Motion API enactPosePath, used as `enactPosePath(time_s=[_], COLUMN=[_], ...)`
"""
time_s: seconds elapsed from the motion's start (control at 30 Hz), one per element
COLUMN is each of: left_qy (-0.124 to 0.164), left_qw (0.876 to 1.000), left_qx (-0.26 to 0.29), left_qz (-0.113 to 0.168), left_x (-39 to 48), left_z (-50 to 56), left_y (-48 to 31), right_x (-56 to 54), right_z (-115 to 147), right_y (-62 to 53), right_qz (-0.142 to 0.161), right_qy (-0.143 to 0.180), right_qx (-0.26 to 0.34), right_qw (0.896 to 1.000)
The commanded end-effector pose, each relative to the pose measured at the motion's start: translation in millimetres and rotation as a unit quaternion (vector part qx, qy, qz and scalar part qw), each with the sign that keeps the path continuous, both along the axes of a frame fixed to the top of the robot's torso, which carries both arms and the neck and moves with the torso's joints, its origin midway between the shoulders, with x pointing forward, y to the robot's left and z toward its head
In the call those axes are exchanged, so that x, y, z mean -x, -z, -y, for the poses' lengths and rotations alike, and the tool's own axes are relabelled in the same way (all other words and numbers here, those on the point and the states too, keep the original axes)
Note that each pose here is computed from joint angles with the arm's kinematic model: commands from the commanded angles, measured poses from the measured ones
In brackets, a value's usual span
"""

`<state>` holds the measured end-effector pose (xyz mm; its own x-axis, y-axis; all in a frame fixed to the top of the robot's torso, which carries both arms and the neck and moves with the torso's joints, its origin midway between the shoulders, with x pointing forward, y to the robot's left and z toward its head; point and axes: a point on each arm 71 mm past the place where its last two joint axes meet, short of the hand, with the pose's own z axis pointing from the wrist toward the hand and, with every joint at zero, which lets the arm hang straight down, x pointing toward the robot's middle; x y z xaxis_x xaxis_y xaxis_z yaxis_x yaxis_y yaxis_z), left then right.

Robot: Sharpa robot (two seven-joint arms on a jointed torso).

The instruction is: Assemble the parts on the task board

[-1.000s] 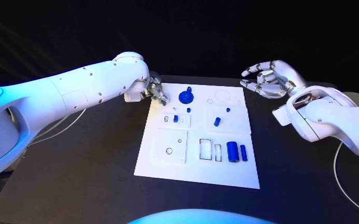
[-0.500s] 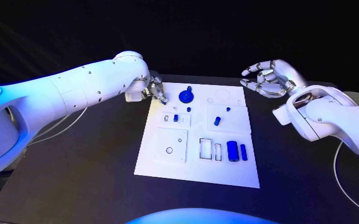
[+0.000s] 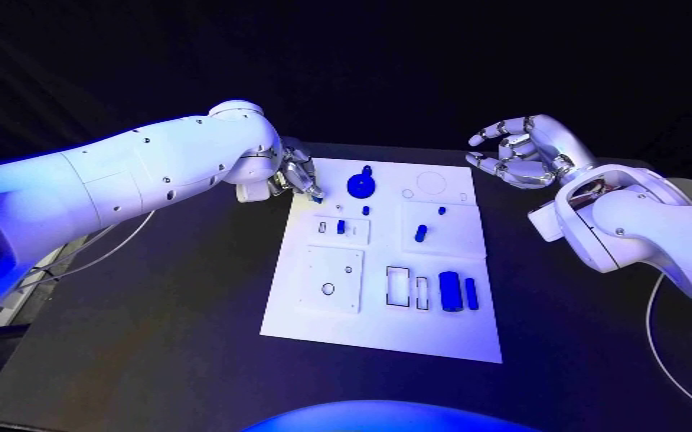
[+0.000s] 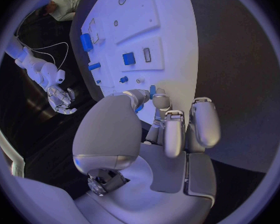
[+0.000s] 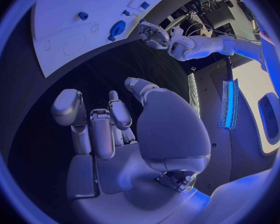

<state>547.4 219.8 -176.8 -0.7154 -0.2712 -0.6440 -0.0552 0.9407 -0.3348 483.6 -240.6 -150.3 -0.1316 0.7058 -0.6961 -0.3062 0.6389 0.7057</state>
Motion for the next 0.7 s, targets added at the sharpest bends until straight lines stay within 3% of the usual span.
enactPosePath(time_s=[0.03, 0.17, 0.37, 0.7], left_qy=[-0.013, -0.017, -0.014, 0.012], left_qw=[0.999, 0.999, 0.998, 0.999], left_qx=[0.031, 0.042, 0.047, 0.029], left_qz=[0.007, 0.017, 0.034, 0.034], left_x=[6.0, 14.6, 27.9, 41.6], left_z=[1.3, -1.8, -2.1, 6.8], left_y=[-3.6, -6.4, -3.9, 10.0], right_x=[0.0, -0.5, -0.7, -0.7], right_z=[0.4, 1.2, 1.6, 0.8], right_y=[0.8, 1.1, 1.6, 2.5], right_qz=[-0.001, -0.002, -0.003, -0.004], right_qy=[-0.004, -0.003, -0.002, -0.003], right_qx=[0.003, 0.003, 0.003, 0.003], right_qw=[1.0, 1.0, 1.0, 1.0])
